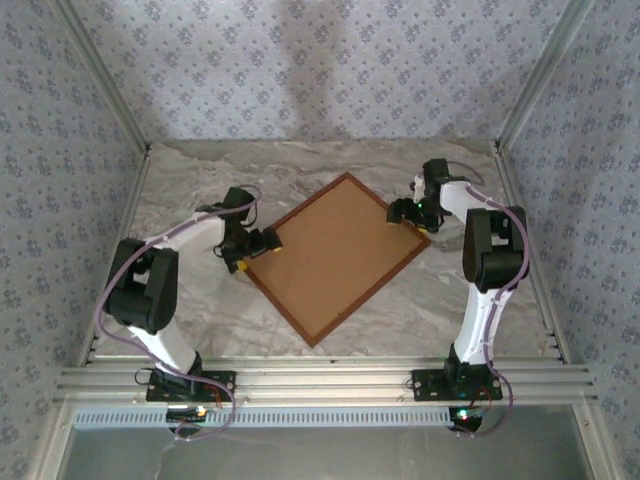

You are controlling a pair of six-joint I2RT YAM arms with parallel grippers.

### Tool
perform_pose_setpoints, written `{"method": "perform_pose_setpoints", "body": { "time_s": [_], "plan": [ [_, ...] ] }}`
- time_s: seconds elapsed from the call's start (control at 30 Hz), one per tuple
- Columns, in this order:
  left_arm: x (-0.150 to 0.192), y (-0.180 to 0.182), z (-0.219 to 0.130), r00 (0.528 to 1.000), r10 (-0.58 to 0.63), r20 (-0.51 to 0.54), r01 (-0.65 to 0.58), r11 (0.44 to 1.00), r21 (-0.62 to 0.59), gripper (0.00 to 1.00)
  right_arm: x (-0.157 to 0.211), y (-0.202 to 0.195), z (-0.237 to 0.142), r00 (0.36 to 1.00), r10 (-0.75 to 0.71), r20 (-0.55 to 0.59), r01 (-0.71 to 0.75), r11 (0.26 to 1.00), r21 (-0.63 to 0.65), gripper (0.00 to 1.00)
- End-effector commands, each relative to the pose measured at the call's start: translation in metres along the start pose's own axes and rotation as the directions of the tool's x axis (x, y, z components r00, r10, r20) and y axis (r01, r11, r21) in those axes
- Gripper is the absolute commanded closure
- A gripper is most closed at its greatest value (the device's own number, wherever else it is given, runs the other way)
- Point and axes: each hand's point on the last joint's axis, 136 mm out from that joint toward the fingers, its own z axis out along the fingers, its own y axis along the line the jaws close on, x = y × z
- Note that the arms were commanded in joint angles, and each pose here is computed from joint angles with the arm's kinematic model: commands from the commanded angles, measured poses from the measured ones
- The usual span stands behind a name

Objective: Put the photo into the frame

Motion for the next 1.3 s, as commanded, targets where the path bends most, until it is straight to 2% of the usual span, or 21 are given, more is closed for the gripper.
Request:
{"method": "perform_pose_setpoints", "body": {
  "time_s": [0.0,0.1,0.13,0.3,0.43,0.53,0.67,0.73,0.83,1.07,1.27],
  "plan": [
    [-0.033,-0.019,0.018,0.992,0.107,0.060,-0.109,0.994,0.026,0.01,0.051,0.016,-0.005,0.992,0.059,-0.115,-0.063,0.997,-0.038,0.13],
    [-0.054,-0.029,0.019,0.990,0.111,0.083,-0.113,0.993,0.031,0.02,0.069,0.020,-0.009,0.989,0.069,-0.130,-0.073,0.997,-0.022,0.14],
    [-0.061,-0.033,0.019,0.990,0.111,0.090,-0.115,0.993,0.040,0.01,0.086,0.017,-0.006,0.984,0.078,-0.161,-0.079,0.997,-0.001,0.15],
    [-0.082,-0.049,0.020,0.984,0.150,0.091,-0.156,0.986,0.057,0.01,0.124,0.017,-0.013,0.976,0.088,-0.201,-0.070,0.993,0.095,0.16],
    [-0.091,-0.064,0.021,0.980,0.182,0.083,-0.189,0.978,0.089,0.01,0.150,0.021,-0.025,0.974,0.107,-0.199,-0.082,0.988,0.131,0.16],
    [-0.097,-0.074,0.022,0.977,0.197,0.079,-0.206,0.972,0.118,0.02,0.153,0.026,-0.036,0.980,0.119,-0.162,-0.102,0.989,0.110,0.15],
    [-0.105,-0.084,0.018,0.974,0.210,0.082,-0.220,0.966,0.136,0.01,0.137,0.031,-0.051,0.989,0.112,-0.100,-0.105,0.991,0.078,0.09],
    [-0.110,-0.088,0.008,0.970,0.224,0.094,-0.236,0.962,0.137,0.01,0.122,0.028,-0.058,0.994,0.093,-0.064,-0.087,0.992,0.088,0.01],
    [-0.115,-0.088,-0.014,0.959,0.253,0.128,-0.268,0.955,0.124,0.01,0.098,0.023,-0.065,0.998,0.066,-0.018,-0.065,0.994,0.084,0.00],
    [-0.113,-0.032,-0.047,0.959,0.245,0.142,-0.247,0.969,-0.002,0.01,0.047,0.013,-0.063,1.000,0.018,0.018,-0.019,0.999,0.039,0.01],
    [-0.101,0.027,-0.038,0.968,0.230,0.096,-0.219,0.969,-0.115,0.05,0.025,0.006,-0.054,1.000,0.010,-0.005,-0.009,0.999,0.054,0.15]
  ]
}}
